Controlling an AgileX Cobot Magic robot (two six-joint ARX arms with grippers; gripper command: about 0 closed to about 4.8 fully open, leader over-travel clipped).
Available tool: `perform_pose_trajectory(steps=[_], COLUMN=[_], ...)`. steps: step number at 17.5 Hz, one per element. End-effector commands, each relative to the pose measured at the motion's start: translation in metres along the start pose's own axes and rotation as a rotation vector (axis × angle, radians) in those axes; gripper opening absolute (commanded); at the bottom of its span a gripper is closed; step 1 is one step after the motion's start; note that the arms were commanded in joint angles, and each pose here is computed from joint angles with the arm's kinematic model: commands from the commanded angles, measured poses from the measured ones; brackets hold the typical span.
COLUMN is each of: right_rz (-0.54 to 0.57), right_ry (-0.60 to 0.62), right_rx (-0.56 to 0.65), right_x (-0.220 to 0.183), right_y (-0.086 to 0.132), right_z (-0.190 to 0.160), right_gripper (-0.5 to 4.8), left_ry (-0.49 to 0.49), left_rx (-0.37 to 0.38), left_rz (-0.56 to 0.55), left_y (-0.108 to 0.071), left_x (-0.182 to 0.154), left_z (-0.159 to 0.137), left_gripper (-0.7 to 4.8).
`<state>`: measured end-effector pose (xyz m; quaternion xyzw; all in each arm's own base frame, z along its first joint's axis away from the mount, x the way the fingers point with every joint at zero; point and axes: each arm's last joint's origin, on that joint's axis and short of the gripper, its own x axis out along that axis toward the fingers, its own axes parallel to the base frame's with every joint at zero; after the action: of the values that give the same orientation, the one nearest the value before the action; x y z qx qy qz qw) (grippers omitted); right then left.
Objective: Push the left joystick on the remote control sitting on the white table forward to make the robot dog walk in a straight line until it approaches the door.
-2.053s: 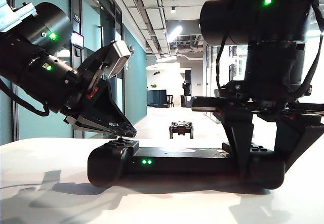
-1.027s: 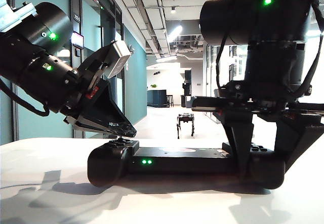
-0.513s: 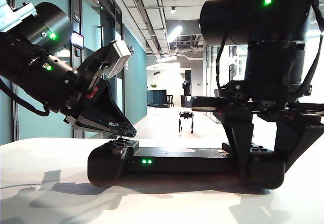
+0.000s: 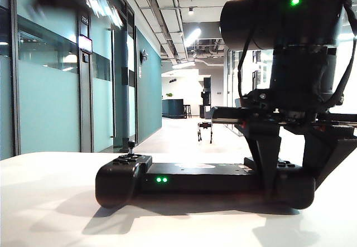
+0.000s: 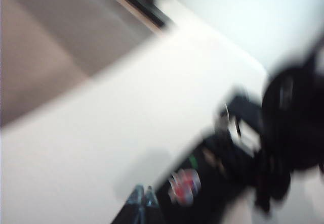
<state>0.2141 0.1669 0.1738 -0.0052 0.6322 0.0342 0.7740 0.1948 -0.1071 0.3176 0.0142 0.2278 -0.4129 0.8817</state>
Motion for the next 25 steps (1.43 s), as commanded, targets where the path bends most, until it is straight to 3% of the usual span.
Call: perform_pose_trajectory(steps=[1,4,5,7,8,12,17,18,20,21,22,25], right_rz=[0.023,0.024,0.026,0.031,0.041,0.038,0.026,0.040,0.059,0.052,0.023,0.017], right_ry=[-0.013,-0.013,-0.015,-0.012,-0.007,0.002,-0.097,-0.122,-0.205,-0.244,-0.319,-0.531], right_rx=[-0.026,-0.084,-0.084,-0.084,-0.084,-0.108,-0.136,-0.133,-0.122,-0.115,-0.110,-0.191], right_x=[-0.002,-0.002,-0.002,-0.002,-0.003,-0.024,-0.074,-0.085,-0.111,-0.119,-0.132,-0.156], right_y=[0.002,0.002,0.002,0.002,0.002,0.007,0.005,0.001,-0.009,-0.013,-0.019,-0.034], right_z=[0.001,0.002,0.002,0.002,0.002,0.011,0.019,0.015,0.005,0.002,-0.003,-0.019], right_gripper=[1.45,1.49,1.83,3.70,3.91,3.90,3.86,3.40,1.07,0.30,-0.01,-0.01], left_ry=[-0.105,-0.188,-0.191,-0.178,-0.174,-0.219,-0.252,-0.245,-0.207,-0.195,-0.189,-0.241], left_rx=[-0.047,-0.031,-0.029,-0.033,-0.034,-0.023,-0.017,-0.022,-0.037,-0.039,-0.050,-0.054], left_rz=[0.100,0.234,0.250,0.266,0.265,0.280,0.306,0.328,0.374,0.371,0.370,0.336], left_y=[-0.011,-0.024,-0.027,-0.032,-0.035,-0.041,-0.049,-0.050,-0.050,-0.050,-0.050,-0.048], left_x=[-0.033,-0.070,-0.078,-0.090,-0.096,-0.111,-0.129,-0.133,-0.137,-0.137,-0.135,-0.128], left_z=[0.016,0.018,0.015,0.009,0.006,0.004,-0.003,-0.006,-0.014,-0.018,-0.024,-0.049], left_gripper=[-0.06,-0.06,-0.06,-0.05,-0.05,-0.05,-0.05,-0.06,-0.05,-0.06,-0.05,-0.06])
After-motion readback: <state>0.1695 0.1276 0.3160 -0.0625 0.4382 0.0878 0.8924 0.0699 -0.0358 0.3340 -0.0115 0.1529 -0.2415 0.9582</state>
